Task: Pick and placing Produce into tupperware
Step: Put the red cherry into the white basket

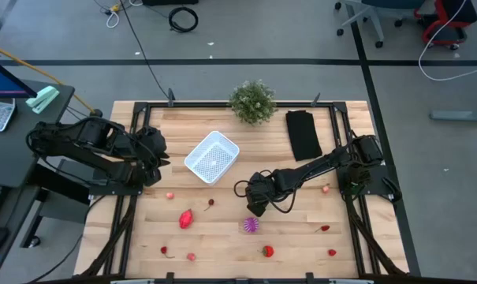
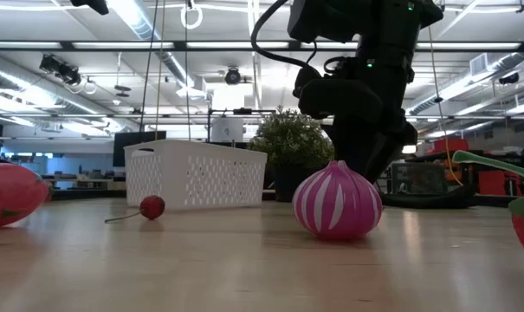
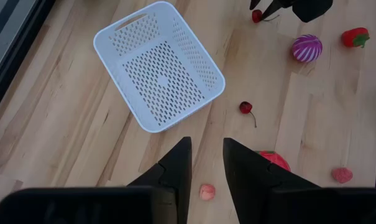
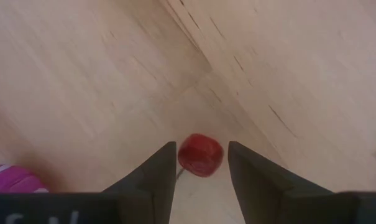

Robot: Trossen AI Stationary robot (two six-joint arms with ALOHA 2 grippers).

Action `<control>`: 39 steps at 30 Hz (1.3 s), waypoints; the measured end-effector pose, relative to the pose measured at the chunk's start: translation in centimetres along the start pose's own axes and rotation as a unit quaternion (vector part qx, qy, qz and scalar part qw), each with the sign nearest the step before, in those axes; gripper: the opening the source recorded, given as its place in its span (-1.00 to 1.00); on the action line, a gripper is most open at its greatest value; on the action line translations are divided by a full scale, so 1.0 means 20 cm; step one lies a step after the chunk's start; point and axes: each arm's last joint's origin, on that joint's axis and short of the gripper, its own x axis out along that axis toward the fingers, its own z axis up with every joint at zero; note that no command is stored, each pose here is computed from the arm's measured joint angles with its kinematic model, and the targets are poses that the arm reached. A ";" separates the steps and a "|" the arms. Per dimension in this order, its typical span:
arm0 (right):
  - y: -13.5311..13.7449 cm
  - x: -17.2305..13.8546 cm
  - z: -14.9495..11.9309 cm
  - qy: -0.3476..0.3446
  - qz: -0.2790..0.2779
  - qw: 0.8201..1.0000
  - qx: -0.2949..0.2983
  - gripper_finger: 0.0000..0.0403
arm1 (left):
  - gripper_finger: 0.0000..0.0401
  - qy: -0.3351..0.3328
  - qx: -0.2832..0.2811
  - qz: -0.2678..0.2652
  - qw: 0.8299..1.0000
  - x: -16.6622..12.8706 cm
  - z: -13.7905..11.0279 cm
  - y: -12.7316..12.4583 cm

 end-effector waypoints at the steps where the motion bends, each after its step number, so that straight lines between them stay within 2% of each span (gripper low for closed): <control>1: 0.00 0.00 0.00 -0.001 -0.001 1.000 0.002 -0.24 | -0.52 0.000 0.000 0.000 1.000 0.00 0.00 0.00; 14: 0.02 0.09 -0.03 0.010 -0.023 1.000 -0.006 -0.28 | -0.57 0.000 0.000 0.000 1.000 0.00 0.00 0.00; 22: 0.02 0.04 -0.01 -0.015 -0.005 1.000 -0.003 -0.53 | -0.57 0.000 0.000 0.000 1.000 0.00 0.00 0.00; 28: 0.03 -0.01 0.03 -0.050 0.004 0.998 -0.023 -0.52 | -0.60 0.000 0.000 0.000 1.000 0.00 0.00 0.00; 30: 0.02 -0.07 0.07 -0.075 0.015 0.997 -0.028 -0.49 | -0.61 0.000 0.001 0.000 1.000 0.00 0.00 0.00; 34: -0.02 -0.24 0.20 -0.176 0.018 0.984 -0.026 -0.47 | -0.60 -0.001 0.000 0.000 1.000 0.00 0.00 0.00; 37: -0.05 -0.39 0.33 -0.278 0.036 0.960 -0.021 -0.49 | -0.59 -0.002 0.000 0.000 1.000 0.00 0.00 0.00; 39: -0.07 -0.48 0.42 -0.345 0.068 0.936 -0.028 -0.51 | -0.59 -0.002 0.000 -0.001 1.000 0.00 0.00 0.00</control>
